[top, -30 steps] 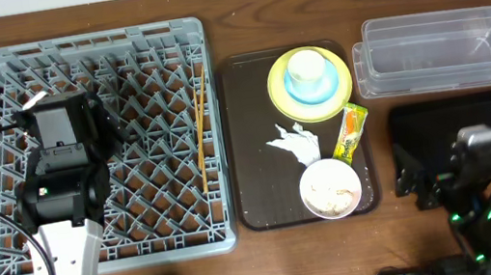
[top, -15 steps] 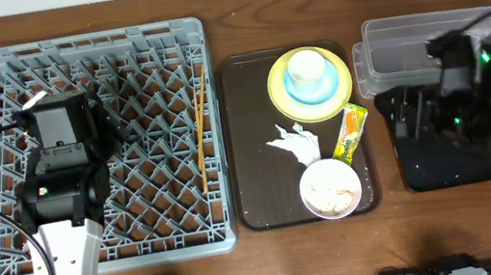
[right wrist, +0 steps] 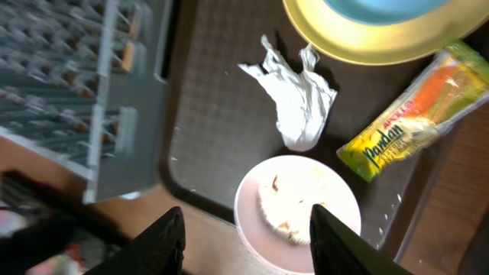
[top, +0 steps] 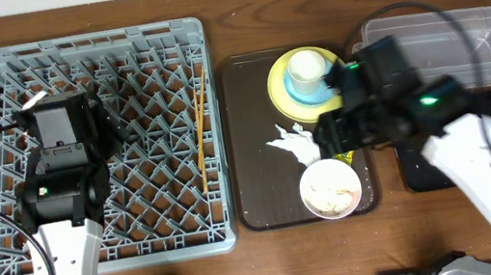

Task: Sort waste into correct bins and load items into the dishwasher rack
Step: 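Reach the right gripper to the white tissue on the tray and grasp it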

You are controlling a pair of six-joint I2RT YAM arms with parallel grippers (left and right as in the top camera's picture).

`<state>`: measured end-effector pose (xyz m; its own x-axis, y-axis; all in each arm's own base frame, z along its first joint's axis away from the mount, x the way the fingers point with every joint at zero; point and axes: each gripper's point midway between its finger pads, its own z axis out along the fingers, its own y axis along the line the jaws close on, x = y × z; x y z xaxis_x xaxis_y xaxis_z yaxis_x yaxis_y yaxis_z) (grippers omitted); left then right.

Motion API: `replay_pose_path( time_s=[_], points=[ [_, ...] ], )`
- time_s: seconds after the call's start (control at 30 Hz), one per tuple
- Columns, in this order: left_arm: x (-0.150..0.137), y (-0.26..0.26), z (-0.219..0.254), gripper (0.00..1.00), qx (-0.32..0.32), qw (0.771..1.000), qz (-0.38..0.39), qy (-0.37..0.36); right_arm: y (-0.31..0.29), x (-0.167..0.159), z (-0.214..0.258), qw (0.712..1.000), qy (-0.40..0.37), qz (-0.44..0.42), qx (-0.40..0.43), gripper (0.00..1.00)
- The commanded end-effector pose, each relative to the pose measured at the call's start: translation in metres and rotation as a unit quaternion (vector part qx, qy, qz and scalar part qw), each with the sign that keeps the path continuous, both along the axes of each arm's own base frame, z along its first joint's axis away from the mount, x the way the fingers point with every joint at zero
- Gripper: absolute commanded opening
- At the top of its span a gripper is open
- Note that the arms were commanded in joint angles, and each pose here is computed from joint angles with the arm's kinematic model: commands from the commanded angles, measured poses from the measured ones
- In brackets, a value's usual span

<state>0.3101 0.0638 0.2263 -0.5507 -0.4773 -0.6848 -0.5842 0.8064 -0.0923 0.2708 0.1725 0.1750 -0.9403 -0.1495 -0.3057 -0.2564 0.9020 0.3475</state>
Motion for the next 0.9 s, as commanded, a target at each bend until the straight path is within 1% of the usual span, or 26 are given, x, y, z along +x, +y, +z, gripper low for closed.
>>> replay_pose_path(
  time_s=[0.0, 0.2, 0.3, 0.47, 0.57, 0.7, 0.73, 0.77, 0.8, 0.83, 0.87],
  points=[
    [0.002, 0.002, 0.009, 0.95, -0.003, 1.000, 0.008, -0.013, 0.001, 0.007, -0.026, 0.999, -0.003, 0.000, -0.055, 0.53],
    [0.002, 0.002, 0.009, 0.95, -0.003, 1.000, 0.008, -0.013, 0.006, 0.028, -0.070, 0.989, -0.014, 0.009, -0.148, 0.58],
    [0.002, 0.002, 0.009, 0.95, -0.003, 1.000, 0.008, -0.013, 0.013, 0.032, -0.091, 0.985, -0.009, 0.018, -0.169, 0.59],
    [0.002, 0.002, 0.009, 0.95, -0.003, 1.000, 0.008, -0.013, 0.016, 0.036, -0.128, 0.982, 0.020, 0.025, -0.187, 0.59],
    [0.002, 0.002, 0.009, 0.95, -0.003, 1.000, 0.008, -0.013, 0.019, 0.036, -0.150, 0.980, 0.041, 0.029, -0.193, 0.57],
    [0.002, 0.002, 0.009, 0.95, -0.003, 1.000, 0.008, -0.013, 0.023, 0.034, -0.173, 0.977, 0.056, 0.038, -0.203, 0.52],
    [0.002, 0.002, 0.009, 0.95, -0.003, 1.000, 0.008, -0.013, 0.025, 0.034, -0.177, 0.977, 0.057, 0.040, -0.204, 0.50],
    [0.002, 0.002, 0.009, 0.95, -0.003, 1.000, 0.008, -0.013, 0.026, 0.034, -0.180, 0.976, 0.057, 0.041, -0.204, 0.43],
    [0.002, 0.002, 0.009, 0.95, -0.003, 1.000, 0.008, -0.013, 0.026, 0.035, -0.180, 0.977, 0.056, 0.042, -0.203, 0.34],
    [0.002, 0.002, 0.009, 0.95, -0.003, 1.000, 0.008, -0.013, 0.027, 0.035, -0.180, 0.977, 0.054, 0.041, -0.202, 0.20],
    [0.002, 0.002, 0.009, 0.95, -0.003, 1.000, 0.008, -0.013, 0.029, 0.037, -0.177, 0.978, 0.051, 0.041, -0.199, 0.12]
  ],
)
